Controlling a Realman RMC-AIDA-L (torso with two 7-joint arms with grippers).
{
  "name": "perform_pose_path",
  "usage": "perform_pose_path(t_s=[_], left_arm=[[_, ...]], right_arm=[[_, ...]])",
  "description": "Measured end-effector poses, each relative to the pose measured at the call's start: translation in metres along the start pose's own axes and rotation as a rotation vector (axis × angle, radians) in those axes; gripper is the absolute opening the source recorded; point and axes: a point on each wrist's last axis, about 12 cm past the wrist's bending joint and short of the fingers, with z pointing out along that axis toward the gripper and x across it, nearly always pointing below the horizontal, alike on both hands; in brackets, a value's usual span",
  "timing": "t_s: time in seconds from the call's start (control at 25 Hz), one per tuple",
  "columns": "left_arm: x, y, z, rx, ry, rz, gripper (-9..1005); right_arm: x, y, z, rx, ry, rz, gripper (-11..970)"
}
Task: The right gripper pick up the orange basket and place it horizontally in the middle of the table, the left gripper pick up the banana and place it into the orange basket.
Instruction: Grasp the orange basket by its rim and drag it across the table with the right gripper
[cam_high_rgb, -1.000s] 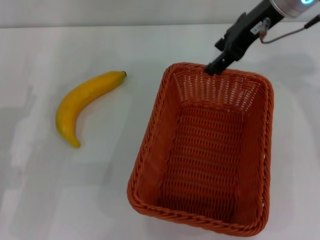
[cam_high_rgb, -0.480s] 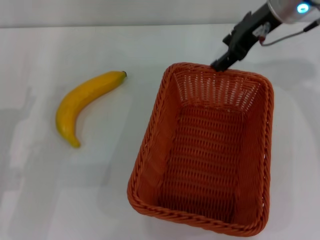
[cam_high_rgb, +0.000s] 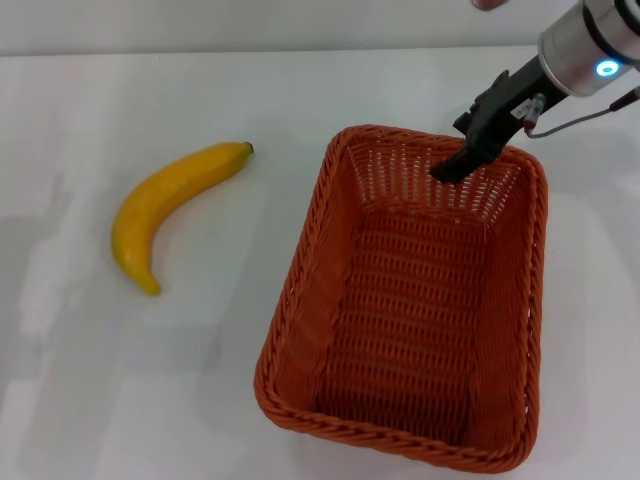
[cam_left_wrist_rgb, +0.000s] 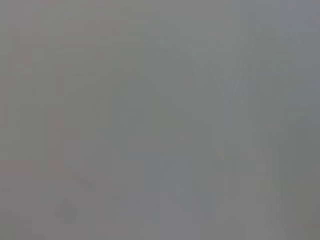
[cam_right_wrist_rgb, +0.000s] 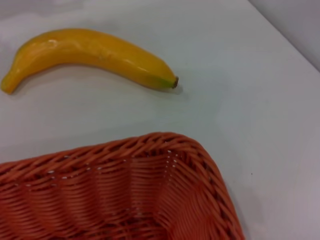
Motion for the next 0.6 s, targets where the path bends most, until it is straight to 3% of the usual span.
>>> perform_pose_path(t_s=[0.6], left_arm=[[0.002,0.000,0.002,0.004,0.021,0.003,893]], right_arm=[[0.006,0.008,0.021,0.018,0.029,-0.026,778]])
